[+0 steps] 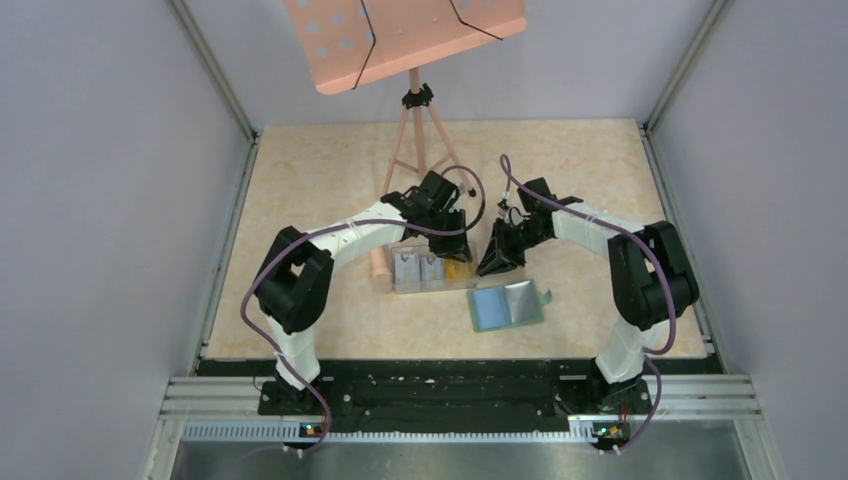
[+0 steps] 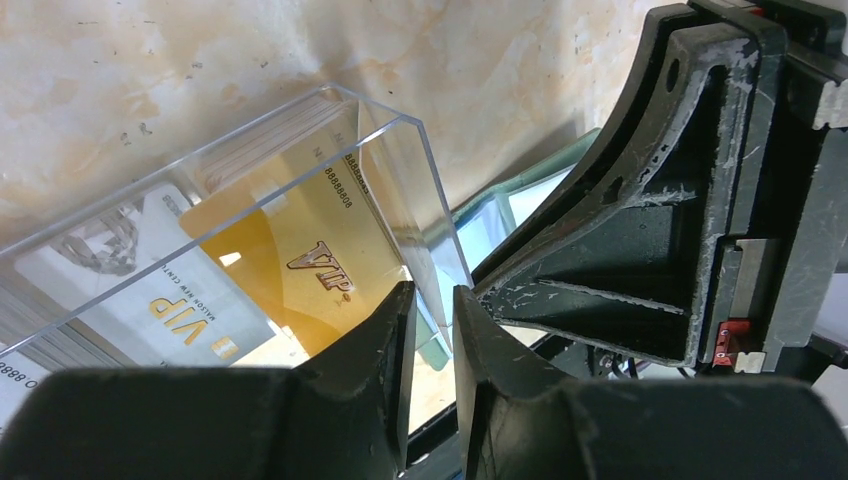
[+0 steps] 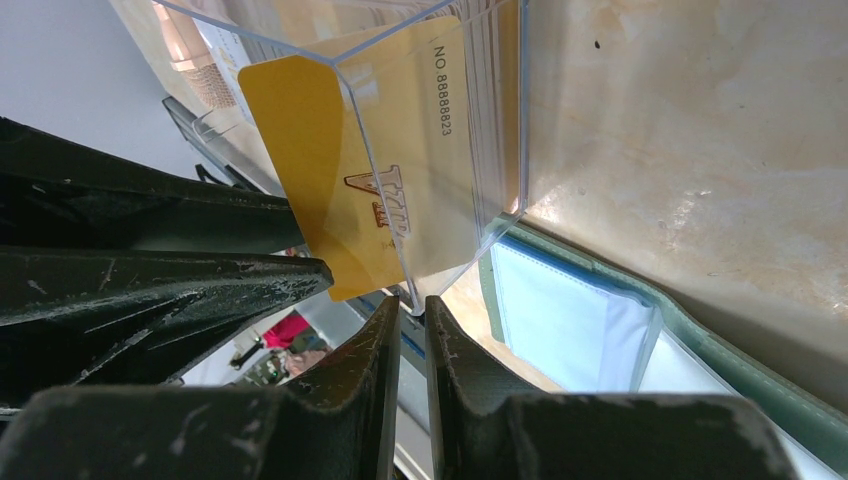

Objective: Put the credit cards into the card holder
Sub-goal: Pick up the credit card from the storage box.

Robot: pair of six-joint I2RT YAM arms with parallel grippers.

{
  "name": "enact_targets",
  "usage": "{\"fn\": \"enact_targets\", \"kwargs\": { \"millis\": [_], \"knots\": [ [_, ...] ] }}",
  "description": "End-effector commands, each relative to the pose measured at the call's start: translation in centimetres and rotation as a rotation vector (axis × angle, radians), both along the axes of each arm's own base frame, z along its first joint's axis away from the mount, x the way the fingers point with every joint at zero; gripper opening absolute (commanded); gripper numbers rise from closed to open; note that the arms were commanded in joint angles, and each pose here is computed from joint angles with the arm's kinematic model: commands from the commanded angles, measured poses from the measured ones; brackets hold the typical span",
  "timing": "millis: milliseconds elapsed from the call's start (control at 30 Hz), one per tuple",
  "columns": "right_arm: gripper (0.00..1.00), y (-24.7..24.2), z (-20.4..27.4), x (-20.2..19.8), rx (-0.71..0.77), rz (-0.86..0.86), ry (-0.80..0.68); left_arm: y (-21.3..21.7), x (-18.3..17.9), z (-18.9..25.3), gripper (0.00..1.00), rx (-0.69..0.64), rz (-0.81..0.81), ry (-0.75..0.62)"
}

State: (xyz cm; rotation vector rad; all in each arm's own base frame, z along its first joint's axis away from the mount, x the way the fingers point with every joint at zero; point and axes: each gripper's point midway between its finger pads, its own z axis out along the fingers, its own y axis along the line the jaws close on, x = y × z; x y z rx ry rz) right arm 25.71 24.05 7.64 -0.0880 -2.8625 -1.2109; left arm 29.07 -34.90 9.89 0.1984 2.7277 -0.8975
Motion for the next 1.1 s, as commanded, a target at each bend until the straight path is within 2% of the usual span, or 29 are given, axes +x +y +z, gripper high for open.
{"fn": "enact_targets", "kwargs": {
  "millis": [0, 167, 300, 367, 533, 633, 733, 933, 1067],
  "knots": [
    [0.15, 0.7, 1.4, 0.0, 0.041, 0.022, -0.047, -0.3, 0.5, 0.3, 0.26, 0.005, 0.008, -0.01],
    [0.15, 0.7, 1.5, 0.0, 0.042, 0.021, -0.049, 0.2, 0.4, -0.6, 0.25, 0.036, 0.018, 0.011],
    [0.15, 0.8, 1.5, 0.0, 0.042, 0.022, -0.05, 0.2, 0.4, -0.6, 0.12, 0.039, 0.02, 0.013],
    [0.15, 0.8, 1.5, 0.0, 0.043, 0.021, -0.05, 0.4, 0.4, -0.6, 0.11, 0.056, 0.02, 0.006],
    [0.15, 0.7, 1.4, 0.0, 0.04, 0.022, -0.049, 1.4, 0.5, -0.4, 0.39, 0.112, 0.022, -0.007],
    [0.15, 0.7, 1.3, 0.0, 0.039, 0.022, -0.047, 1.7, 0.5, -0.2, 0.47, 0.125, 0.025, -0.015],
    [0.15, 0.7, 1.3, 0.0, 0.04, 0.023, -0.047, 1.9, 0.6, -0.1, 0.5, 0.133, 0.028, -0.024],
    [0.15, 0.7, 1.2, -0.1, 0.041, 0.024, -0.042, 1.7, 0.6, -0.3, 0.46, 0.128, 0.019, -0.018],
    [0.15, 0.7, 1.1, -0.1, 0.041, 0.023, -0.041, 0.7, 0.7, -0.2, 0.34, 0.086, 0.0, -0.011]
  ]
}}
